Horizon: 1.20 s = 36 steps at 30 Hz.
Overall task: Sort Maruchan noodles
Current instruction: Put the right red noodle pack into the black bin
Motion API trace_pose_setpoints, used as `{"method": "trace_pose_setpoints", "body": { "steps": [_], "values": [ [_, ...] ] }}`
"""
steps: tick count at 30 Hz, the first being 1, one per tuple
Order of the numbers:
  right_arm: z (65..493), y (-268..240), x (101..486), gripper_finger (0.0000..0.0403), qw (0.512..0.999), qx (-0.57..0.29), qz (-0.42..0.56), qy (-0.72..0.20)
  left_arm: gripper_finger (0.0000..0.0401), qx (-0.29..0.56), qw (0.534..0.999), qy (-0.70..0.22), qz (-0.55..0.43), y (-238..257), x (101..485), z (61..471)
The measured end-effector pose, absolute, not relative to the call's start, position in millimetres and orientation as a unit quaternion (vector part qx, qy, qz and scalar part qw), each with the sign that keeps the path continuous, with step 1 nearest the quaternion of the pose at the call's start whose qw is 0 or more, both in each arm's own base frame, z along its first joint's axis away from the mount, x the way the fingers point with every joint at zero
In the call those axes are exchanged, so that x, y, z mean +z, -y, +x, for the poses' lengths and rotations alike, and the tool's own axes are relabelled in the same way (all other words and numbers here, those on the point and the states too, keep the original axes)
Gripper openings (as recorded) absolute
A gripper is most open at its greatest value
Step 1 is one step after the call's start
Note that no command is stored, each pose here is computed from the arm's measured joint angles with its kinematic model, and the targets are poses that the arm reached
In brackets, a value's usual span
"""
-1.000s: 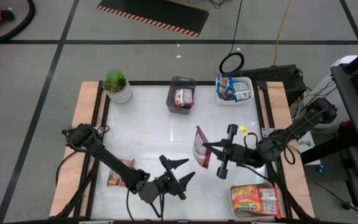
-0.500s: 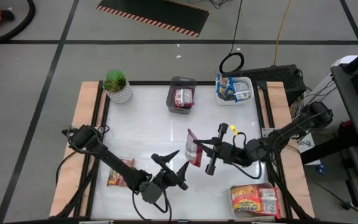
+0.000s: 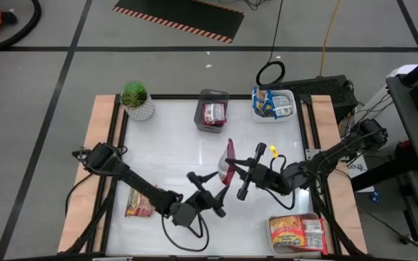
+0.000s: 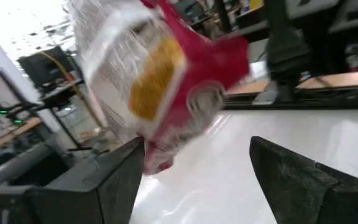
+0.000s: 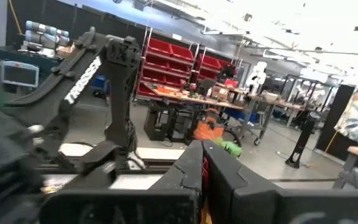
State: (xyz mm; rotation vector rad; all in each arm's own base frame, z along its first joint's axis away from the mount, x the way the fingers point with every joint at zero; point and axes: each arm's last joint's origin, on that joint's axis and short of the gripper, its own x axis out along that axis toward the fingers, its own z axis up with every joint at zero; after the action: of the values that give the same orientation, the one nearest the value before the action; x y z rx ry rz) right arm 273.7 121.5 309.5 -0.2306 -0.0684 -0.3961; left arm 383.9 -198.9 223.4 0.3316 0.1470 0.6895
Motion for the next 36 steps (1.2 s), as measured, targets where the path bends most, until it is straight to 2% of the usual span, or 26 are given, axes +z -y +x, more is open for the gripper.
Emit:
{"method": "trace_pose_setpoints", "body": {
  "steps": [20,28,36],
  "values": [
    [274.7,-122.4,297.7,0.0000,0.979,-0.187,-0.085,-0.005,0.0296,0.368,0.911,-0.079,0.168,177.0,224.3,394.1],
    [272.6,-126.9,294.7,0.0000,0.980,-0.178,-0.081,-0.015,0.0296,0.406,0.881,-0.108,0.220,172.3,225.4,393.7],
    [268.2,-133.5,293.0,0.0000,0.978,-0.189,-0.088,-0.024,0.0296,0.411,0.877,-0.102,0.228,172.7,232.0,393.2]
  ]
}}
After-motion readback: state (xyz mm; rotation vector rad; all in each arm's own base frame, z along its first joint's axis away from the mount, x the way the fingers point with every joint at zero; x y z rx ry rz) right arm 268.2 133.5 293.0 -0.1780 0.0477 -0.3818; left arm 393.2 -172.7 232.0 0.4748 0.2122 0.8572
